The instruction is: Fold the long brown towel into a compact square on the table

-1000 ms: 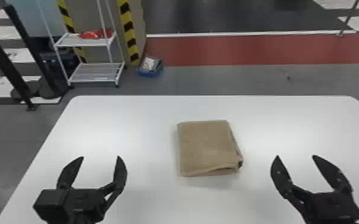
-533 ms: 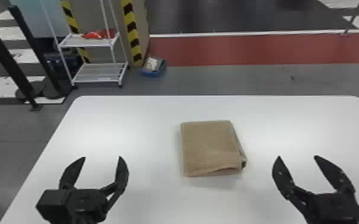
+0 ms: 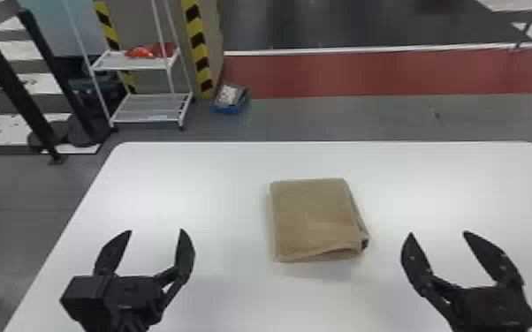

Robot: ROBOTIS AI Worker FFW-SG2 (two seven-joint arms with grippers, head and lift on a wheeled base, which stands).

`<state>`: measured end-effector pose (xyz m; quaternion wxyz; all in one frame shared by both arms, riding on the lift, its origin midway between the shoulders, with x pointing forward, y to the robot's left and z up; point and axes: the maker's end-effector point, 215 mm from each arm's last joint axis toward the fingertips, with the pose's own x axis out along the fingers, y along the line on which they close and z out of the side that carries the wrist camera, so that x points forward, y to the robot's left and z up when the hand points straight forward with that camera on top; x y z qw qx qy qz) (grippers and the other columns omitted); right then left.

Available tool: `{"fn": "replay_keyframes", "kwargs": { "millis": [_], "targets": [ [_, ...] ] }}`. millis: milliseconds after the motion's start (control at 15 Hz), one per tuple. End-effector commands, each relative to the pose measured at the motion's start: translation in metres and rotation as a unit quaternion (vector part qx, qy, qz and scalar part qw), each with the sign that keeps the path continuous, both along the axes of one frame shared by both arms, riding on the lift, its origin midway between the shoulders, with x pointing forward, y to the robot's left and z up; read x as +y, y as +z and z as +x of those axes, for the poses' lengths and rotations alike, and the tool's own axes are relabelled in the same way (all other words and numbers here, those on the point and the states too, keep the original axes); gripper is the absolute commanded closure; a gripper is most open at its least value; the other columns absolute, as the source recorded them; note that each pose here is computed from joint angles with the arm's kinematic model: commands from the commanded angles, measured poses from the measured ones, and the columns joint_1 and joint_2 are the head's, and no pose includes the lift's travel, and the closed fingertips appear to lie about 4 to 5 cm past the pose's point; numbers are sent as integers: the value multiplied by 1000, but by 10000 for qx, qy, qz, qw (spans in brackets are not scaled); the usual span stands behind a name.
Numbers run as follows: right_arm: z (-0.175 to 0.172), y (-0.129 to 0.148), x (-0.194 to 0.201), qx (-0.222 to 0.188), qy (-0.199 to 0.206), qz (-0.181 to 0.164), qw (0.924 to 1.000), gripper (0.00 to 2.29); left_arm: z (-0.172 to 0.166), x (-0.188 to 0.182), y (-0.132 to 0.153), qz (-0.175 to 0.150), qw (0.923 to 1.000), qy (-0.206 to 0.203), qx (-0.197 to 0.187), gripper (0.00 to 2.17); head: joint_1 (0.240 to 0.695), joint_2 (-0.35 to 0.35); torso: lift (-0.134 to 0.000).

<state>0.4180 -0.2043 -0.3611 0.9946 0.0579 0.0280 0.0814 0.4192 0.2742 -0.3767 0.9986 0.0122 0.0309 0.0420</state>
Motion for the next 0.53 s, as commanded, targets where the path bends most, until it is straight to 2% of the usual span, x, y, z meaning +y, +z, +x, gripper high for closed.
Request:
{"fn": "replay_keyframes", "kwargs": {
  "millis": [0, 467],
  "targets": [
    [0, 0, 2, 6, -2, 7, 10000, 83, 1, -2, 0, -16, 10000, -8, -2, 70, 695, 95, -111],
    [0, 0, 3, 0, -3, 6, 10000, 83, 2, -3, 0, 3, 10000, -18, 0, 70, 695, 94, -111]
  ]
}}
